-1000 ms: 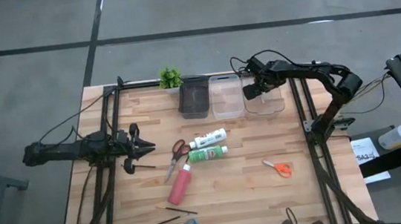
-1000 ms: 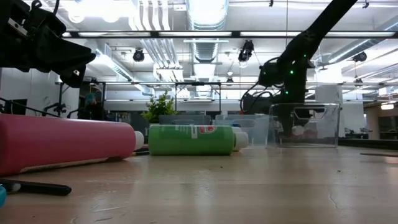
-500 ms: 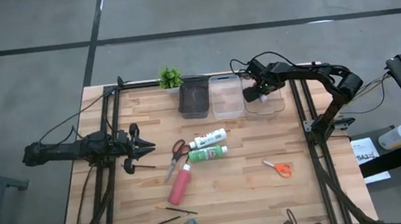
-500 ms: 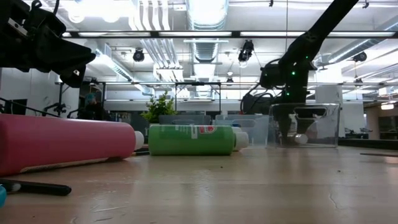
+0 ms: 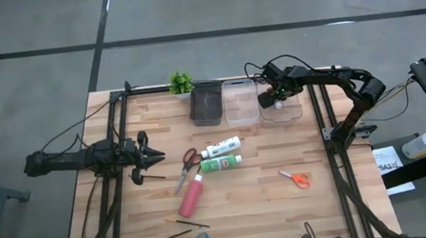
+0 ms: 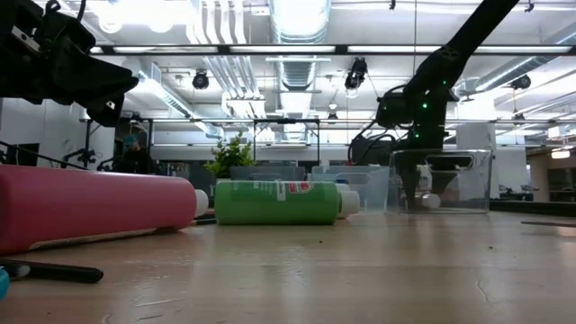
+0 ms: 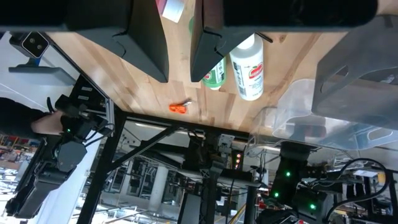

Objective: Pick & Place Paint Supplies
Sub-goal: Put the green paint bottle into the transparent bin

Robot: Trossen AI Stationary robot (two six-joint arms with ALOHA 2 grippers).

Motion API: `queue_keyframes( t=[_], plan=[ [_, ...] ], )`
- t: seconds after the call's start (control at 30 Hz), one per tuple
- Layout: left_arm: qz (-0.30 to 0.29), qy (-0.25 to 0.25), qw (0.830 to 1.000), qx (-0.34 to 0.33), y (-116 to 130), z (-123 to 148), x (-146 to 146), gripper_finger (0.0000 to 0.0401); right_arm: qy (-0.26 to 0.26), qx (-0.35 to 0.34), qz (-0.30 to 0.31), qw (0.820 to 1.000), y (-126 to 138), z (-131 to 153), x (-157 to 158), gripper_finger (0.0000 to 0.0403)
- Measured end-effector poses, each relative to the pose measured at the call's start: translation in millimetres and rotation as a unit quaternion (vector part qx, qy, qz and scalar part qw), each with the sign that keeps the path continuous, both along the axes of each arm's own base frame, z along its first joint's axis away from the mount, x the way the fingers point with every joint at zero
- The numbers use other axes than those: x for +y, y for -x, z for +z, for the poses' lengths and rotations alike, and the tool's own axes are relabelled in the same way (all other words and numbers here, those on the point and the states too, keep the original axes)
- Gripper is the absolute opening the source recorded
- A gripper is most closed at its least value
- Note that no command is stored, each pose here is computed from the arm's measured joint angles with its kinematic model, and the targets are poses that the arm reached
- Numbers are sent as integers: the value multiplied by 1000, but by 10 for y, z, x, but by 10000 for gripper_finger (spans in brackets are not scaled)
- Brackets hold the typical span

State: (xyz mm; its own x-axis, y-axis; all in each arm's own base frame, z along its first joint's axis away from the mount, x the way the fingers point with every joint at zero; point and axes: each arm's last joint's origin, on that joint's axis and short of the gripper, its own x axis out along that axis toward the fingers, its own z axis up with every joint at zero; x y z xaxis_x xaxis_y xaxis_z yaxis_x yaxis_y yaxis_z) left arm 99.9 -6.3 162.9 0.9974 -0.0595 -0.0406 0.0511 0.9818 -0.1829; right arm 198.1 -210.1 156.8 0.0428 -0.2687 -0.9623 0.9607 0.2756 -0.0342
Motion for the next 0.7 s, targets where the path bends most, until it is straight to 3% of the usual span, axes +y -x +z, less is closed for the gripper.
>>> queue_keyframes(
  t=[0.27,0.7],
  plan=[
    [0,0,1000,0,0,-1,0,77,8,-6,6,1000,-6,188,-4,305],
    [0,0,1000,0,0,-1,0,77,100,-115,21,988,171,970,240,305]
  ],
)
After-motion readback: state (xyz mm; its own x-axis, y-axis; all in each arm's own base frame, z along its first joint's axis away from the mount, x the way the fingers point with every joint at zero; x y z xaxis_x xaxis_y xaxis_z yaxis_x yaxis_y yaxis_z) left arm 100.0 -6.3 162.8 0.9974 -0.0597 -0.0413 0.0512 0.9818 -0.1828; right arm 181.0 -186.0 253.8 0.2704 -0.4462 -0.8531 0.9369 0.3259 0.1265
